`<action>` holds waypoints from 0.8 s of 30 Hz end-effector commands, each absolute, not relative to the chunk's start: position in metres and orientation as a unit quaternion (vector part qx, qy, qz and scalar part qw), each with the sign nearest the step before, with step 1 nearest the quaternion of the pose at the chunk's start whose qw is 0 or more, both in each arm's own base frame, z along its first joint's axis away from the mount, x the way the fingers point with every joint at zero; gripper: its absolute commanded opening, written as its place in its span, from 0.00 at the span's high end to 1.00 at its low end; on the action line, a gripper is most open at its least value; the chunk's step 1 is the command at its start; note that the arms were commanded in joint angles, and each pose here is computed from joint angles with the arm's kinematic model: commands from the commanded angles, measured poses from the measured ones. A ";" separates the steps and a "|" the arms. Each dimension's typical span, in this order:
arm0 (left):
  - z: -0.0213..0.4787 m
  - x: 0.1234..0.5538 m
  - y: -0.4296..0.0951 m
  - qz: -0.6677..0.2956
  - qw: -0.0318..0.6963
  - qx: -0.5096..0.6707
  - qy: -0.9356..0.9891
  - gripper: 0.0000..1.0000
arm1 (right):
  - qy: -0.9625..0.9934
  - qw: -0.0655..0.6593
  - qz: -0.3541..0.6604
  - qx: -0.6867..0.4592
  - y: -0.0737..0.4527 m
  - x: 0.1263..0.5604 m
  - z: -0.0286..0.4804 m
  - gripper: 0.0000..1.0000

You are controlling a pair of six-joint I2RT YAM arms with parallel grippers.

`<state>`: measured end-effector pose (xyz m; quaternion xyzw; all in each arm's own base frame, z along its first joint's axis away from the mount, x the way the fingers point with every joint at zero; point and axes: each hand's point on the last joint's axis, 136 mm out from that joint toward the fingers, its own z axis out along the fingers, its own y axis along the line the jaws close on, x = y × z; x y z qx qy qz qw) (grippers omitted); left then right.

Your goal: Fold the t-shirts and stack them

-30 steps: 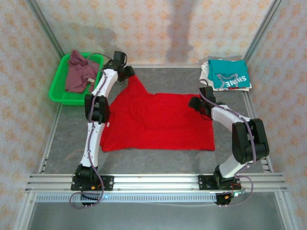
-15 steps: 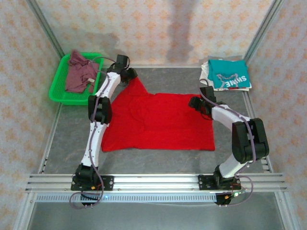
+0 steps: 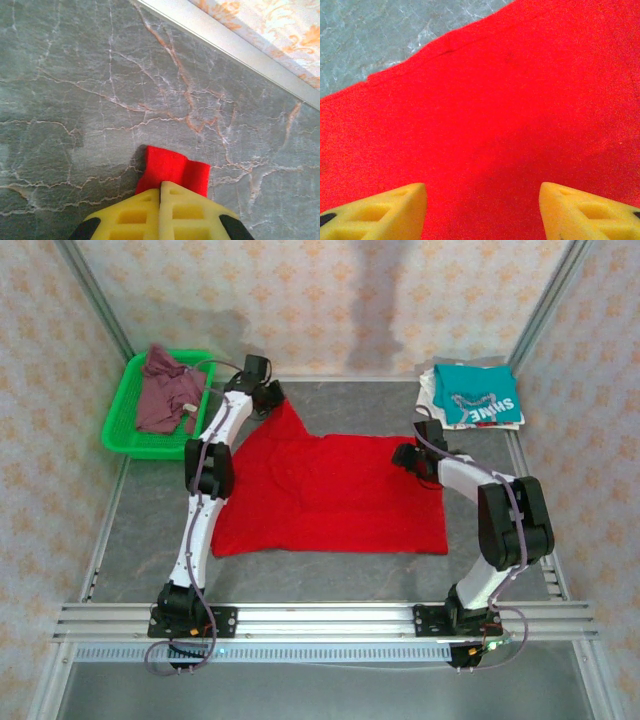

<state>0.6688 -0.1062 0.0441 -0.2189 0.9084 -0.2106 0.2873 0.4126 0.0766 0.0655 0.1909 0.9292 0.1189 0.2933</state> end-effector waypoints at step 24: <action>0.164 0.572 -0.128 -0.245 0.314 -0.238 0.886 1.00 | 0.921 0.304 0.121 0.213 0.069 0.422 0.086 0.38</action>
